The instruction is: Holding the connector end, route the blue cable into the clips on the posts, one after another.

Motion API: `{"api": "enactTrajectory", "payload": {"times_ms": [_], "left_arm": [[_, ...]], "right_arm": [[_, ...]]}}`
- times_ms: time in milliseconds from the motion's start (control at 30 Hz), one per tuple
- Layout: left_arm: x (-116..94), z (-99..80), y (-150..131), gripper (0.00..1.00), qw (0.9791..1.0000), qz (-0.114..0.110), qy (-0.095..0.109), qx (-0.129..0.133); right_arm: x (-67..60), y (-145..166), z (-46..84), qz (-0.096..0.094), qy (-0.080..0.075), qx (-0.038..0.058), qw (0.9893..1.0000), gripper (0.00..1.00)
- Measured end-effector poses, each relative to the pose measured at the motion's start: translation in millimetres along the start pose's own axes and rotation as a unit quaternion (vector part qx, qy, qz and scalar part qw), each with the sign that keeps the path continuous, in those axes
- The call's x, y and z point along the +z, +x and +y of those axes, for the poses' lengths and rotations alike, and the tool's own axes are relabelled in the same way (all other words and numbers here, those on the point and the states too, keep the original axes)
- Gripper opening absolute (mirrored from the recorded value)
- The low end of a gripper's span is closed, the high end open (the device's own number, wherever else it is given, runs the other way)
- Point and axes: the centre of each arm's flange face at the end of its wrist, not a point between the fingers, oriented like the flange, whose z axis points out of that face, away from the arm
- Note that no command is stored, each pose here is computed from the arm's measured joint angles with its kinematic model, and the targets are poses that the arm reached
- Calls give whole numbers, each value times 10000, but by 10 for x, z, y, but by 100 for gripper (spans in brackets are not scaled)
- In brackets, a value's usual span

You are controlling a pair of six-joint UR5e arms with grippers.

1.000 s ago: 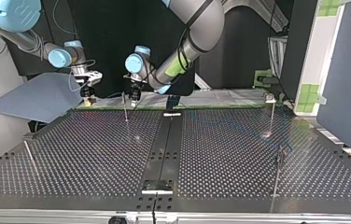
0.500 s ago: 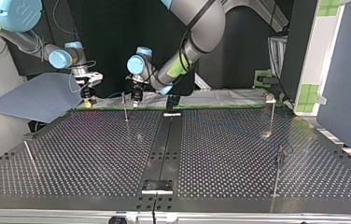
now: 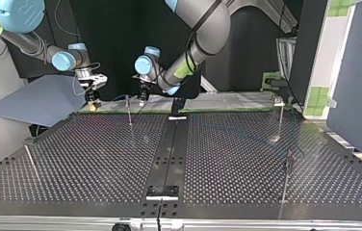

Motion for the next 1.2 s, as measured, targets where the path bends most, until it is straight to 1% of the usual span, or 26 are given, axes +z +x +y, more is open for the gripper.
{"api": "enactTrajectory", "payload": {"times_ms": [233,367,633,733,767,833,933,1033,1100,1200], "left_arm": [[69,73,-30,0,10000,-64,-22,-32],[85,68,-42,0,10000,-84,22,-46],[173,50,-136,0,9997,-195,58,-98],[227,66,-185,0,9996,-251,53,-123],[249,85,-199,0,9995,-267,47,-130],[280,122,-212,0,9995,-281,33,-135],[329,194,-234,0,9995,-299,-9,-140],[419,333,-277,0,9993,-333,-102,-147],[482,441,-307,0,9991,-355,-174,-149],[539,540,-335,0,9989,-377,-246,-152]], "right_arm": [[11,9,11,35,-43,18,10000,0],[25,24,35,70,-110,15,9999,0],[70,63,59,123,-145,2,9998,0],[106,95,71,158,-146,53,9998,0],[120,105,75,173,-145,84,9997,0],[134,118,79,190,-145,116,9996,0],[141,128,92,211,-175,133,9995,0],[140,142,132,246,-273,137,9992,0],[136,150,165,271,-367,139,9989,0],[128,155,204,298,-503,146,9982,0]]}}
